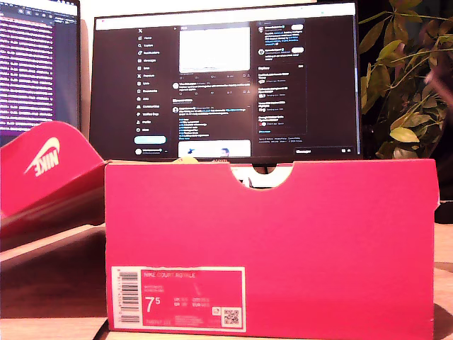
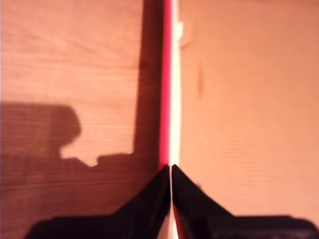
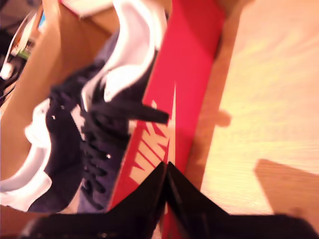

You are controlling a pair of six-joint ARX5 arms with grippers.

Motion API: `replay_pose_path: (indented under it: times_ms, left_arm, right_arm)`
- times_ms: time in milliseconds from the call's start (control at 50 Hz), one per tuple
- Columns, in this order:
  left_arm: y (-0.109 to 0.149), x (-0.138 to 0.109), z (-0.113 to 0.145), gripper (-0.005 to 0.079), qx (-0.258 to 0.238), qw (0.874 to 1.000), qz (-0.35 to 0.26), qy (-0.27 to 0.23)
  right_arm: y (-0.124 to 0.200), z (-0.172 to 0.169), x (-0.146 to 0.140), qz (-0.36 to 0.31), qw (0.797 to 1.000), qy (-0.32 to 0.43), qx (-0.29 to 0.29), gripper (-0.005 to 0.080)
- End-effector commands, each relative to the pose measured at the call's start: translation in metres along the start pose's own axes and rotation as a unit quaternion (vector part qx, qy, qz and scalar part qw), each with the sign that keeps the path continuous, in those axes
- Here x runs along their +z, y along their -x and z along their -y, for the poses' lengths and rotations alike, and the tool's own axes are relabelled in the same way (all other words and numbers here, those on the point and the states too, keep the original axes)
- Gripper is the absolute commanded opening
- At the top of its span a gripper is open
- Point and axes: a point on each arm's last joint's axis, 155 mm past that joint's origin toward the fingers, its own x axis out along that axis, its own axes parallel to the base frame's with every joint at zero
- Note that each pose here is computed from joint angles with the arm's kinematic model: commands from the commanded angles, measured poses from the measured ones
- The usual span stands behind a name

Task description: Close the red shoebox by pushing the lid with your left arm and holding the box in place with your right arm

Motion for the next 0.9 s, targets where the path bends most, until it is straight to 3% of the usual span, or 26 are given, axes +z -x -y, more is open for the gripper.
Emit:
replay_pose_path:
  times_ms: [0, 440, 880]
  left_arm:
    - [-0.003, 0.005, -0.002, -0.0019, 0.000, 1.000, -0.003, -0.007]
    - [-0.014, 0.007, -0.011, -0.0019, 0.009, 1.000, -0.021, -0.020]
    - [-0.023, -0.019, -0.008, -0.0019, -0.022, 0.997, -0.073, 0.014]
  right_arm:
    - [-0.006, -0.006, -0.002, -0.005, 1.000, 0.007, 0.014, -0.0012]
    - [-0.030, -0.018, -0.017, -0.037, 0.998, 0.022, 0.039, -0.0012]
    - [-0.031, -0.022, -0.010, -0.025, 0.998, 0.032, 0.043, -0.0012]
